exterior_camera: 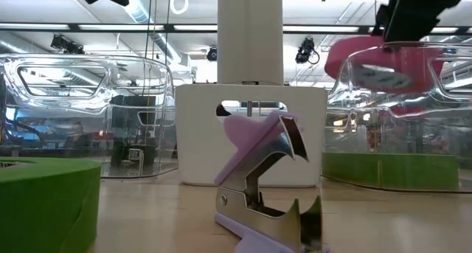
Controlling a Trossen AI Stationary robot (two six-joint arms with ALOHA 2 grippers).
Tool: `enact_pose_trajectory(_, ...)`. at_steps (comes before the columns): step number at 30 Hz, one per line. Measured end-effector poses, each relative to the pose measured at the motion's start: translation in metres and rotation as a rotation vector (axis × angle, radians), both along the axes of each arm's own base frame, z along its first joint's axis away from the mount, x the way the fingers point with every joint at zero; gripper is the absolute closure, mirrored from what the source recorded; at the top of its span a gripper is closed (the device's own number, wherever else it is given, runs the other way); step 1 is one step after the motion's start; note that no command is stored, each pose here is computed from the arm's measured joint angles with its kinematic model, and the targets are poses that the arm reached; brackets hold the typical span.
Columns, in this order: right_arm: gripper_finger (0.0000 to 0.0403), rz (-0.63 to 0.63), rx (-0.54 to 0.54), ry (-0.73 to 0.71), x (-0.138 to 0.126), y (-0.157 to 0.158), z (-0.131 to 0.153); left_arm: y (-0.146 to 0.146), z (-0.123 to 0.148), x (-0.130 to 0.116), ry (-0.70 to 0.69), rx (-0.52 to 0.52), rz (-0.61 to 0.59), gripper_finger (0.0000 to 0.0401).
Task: Pick and place Stapler, Stapler remover, tape
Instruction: Put the pink tape into the right transparent bin
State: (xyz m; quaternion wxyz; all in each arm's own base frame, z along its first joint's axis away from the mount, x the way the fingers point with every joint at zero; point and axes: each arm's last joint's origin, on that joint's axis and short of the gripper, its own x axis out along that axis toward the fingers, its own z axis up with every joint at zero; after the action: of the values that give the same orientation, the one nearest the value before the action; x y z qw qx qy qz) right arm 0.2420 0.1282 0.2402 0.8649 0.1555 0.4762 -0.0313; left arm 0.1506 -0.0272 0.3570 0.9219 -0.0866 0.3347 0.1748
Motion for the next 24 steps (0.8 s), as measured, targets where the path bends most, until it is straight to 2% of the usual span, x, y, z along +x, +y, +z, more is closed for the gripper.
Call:
enact_pose_trajectory(18, 0.0341, -0.003, 0.061, -0.010, -0.0003, -0.0017, -0.0092, 0.0001, 0.0001, 0.0000, -0.002, 0.002, 0.002, 0.0383)
enact_pose_trajectory(24, 0.0227, -0.041, 0.052, -0.016, -0.0003, -0.0026, -0.0094, 0.0001, 0.0001, 0.0001, -0.002, 0.002, 0.002, 0.0383)
